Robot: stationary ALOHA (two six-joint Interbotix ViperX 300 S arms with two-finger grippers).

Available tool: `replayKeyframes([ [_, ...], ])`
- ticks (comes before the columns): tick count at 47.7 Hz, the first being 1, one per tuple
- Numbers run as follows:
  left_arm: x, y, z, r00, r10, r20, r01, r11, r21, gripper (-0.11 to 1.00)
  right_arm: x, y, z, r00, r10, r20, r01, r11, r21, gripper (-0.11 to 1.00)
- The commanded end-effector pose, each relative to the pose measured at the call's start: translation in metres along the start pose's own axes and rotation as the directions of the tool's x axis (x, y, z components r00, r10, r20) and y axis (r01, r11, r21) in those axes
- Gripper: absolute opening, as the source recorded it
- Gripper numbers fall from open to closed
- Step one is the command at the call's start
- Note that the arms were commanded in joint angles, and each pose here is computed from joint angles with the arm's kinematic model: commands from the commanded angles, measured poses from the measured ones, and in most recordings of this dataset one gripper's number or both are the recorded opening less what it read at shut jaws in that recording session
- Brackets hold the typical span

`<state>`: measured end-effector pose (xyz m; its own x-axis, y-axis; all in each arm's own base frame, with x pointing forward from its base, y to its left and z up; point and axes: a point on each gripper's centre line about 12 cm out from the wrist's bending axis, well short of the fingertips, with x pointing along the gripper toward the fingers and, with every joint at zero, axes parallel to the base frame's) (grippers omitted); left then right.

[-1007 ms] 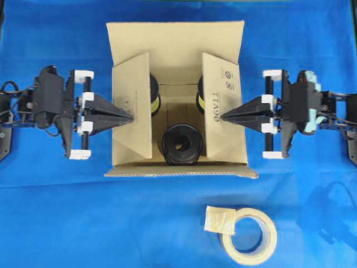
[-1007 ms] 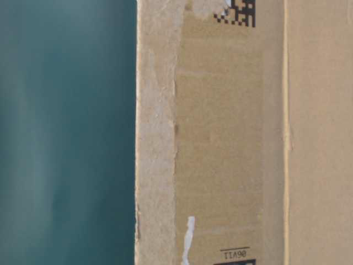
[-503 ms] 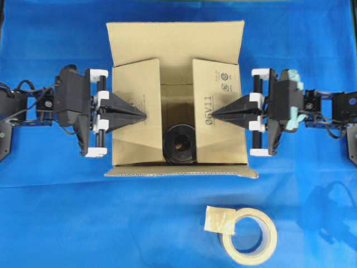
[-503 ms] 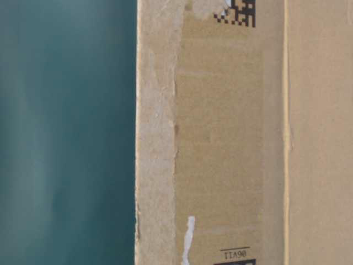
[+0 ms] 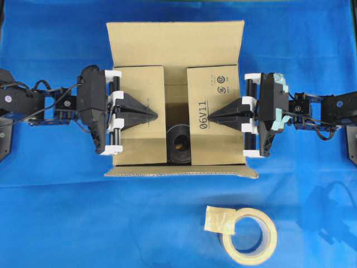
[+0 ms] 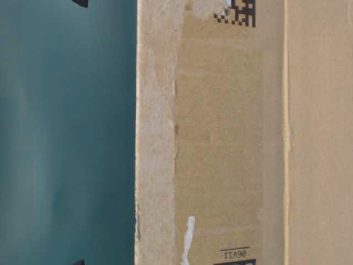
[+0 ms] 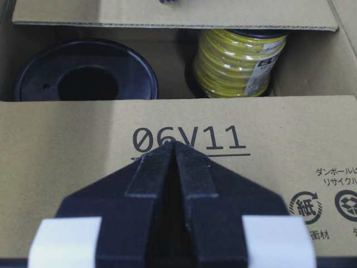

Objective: Close the cardboard box.
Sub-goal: 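Press the left flap down with the left gripper toward the box center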

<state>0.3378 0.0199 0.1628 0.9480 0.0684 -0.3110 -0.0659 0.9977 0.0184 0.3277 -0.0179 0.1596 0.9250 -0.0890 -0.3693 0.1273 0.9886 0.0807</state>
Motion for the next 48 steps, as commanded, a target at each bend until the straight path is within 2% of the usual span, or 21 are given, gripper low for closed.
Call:
replayKeyframes([
  [1,0.006,0.010,0.015,0.999,0.030,0.041,-0.029,1.000,-0.005,0.00,0.001,-0.001,0.010,0.999,-0.003,0.037,0.003,1.000,0.006,0.00],
  [7,0.020,0.029,0.026,0.995,0.078,0.065,-0.077,0.997,-0.012,0.00,0.001,-0.001,0.011,0.999,-0.003,0.042,0.003,1.000,0.006,0.00],
  [19,0.047,0.054,0.053,0.982,0.135,0.129,-0.141,0.989,0.039,0.00,0.001,-0.001,0.012,0.999,-0.003,0.049,0.003,1.000,0.006,0.00],
  [26,0.059,0.069,0.061,0.975,0.165,0.147,-0.173,0.984,0.041,0.00,0.002,-0.001,0.012,0.999,-0.003,0.049,0.002,1.000,0.004,0.00],
  [34,0.071,0.084,0.057,0.972,0.195,0.134,-0.201,0.979,0.034,0.00,0.002,-0.001,0.012,0.999,-0.003,0.049,0.002,1.000,0.003,0.00],
  [48,0.087,0.089,0.036,0.976,0.199,0.088,-0.203,0.979,0.034,0.00,0.002,-0.001,0.011,0.999,-0.003,0.048,0.003,1.000,0.001,0.00],
])
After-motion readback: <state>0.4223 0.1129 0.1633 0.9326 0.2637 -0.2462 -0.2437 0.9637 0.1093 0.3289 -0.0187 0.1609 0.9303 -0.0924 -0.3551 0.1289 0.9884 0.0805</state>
